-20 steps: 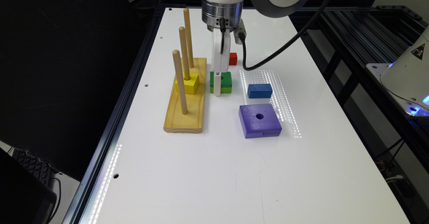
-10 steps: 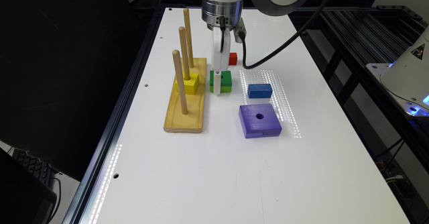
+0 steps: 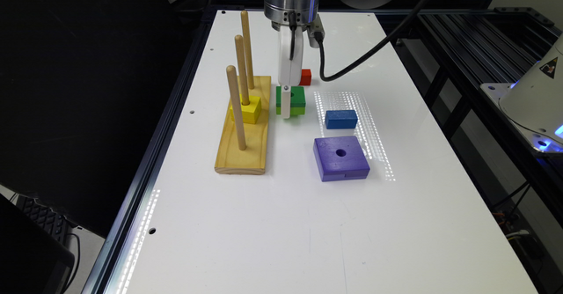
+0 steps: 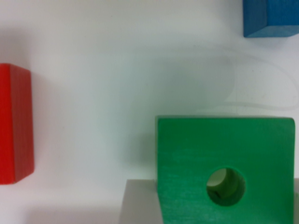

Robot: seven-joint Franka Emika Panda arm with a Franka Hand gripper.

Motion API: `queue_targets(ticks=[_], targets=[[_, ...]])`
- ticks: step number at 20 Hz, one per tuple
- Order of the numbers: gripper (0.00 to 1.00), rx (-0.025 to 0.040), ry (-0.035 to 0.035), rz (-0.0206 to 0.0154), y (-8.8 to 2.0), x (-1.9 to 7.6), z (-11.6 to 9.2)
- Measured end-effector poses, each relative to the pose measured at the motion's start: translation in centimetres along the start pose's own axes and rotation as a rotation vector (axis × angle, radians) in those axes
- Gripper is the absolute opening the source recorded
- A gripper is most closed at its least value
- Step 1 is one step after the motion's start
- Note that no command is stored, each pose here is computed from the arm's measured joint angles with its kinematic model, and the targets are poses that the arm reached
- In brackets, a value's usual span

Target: Pick up green block.

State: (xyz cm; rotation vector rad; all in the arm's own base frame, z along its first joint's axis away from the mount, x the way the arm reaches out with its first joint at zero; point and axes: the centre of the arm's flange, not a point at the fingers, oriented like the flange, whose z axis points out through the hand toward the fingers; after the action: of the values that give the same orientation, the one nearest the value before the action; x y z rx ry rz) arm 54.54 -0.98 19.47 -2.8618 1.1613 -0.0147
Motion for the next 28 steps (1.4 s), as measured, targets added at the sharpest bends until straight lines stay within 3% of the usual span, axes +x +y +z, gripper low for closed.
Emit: queue_targets(ticks=[14,17,22,28], targets=[[0.0,-0.0174,0.0074,-0.0059,-0.3,-0.11,-5.0],[0.0,-0.0155,0.0146,-0.0064,-0.4,-0.11,-6.1],[0.0,-0.0244,0.0196,-0.0078,-0.4,-0.46,-9.1],[0.0,-0.0255,0.0313,-0.0086,-0.5,-0.85,-12.1]])
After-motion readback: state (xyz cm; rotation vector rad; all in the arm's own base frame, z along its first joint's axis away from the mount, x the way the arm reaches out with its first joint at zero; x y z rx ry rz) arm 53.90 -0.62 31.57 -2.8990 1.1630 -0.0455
